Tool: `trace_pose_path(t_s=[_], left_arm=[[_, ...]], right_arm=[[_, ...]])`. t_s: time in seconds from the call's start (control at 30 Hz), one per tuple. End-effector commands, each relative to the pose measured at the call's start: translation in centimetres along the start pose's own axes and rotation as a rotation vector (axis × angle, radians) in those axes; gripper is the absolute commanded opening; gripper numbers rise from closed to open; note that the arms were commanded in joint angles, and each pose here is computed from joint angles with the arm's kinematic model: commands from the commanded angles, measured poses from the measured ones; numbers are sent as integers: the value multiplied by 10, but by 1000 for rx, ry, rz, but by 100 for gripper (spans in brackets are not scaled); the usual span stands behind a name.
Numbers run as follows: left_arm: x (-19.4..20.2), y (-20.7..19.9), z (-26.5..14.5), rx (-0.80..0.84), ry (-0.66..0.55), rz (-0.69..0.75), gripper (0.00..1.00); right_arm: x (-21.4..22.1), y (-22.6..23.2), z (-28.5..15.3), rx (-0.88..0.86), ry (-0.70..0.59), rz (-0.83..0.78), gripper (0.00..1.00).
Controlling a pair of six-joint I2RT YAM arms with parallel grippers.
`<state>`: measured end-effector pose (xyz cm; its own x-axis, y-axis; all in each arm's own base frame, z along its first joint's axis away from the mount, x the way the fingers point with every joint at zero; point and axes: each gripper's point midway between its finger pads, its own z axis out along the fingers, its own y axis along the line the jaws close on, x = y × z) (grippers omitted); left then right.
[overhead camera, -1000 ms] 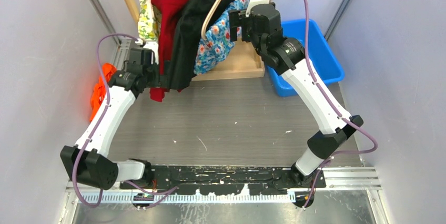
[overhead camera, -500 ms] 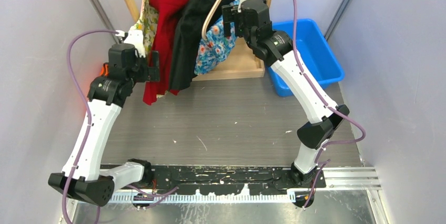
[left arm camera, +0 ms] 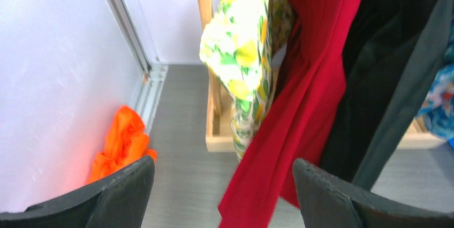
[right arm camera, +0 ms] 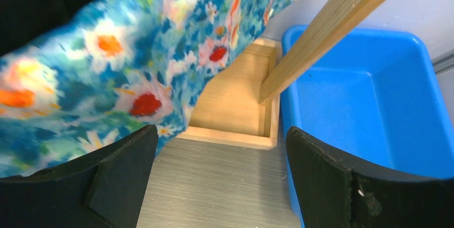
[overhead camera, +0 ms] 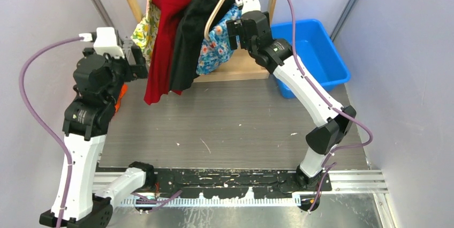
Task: Remove the skirt from the hanger
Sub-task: Pick up the hanger from the clothesline.
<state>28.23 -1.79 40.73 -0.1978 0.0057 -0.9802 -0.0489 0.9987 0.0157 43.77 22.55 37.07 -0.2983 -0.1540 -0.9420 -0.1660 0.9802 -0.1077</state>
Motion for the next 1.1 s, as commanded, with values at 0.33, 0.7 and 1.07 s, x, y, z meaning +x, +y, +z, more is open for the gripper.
trace_pose_path(t_s=[0.33,0.7,1.07], left_arm=[[-138,-21,91,-31,-232,39,97],[-193,-22,137,-93,-354,31,96],[-167,-28,180,-20,-300,-31,95]], right_arm=[[-1,-42,-44,110,-90,51,96],[10,-53,-53,141,-89,27,97],[10,-53,-51,146,-83,19,97]])
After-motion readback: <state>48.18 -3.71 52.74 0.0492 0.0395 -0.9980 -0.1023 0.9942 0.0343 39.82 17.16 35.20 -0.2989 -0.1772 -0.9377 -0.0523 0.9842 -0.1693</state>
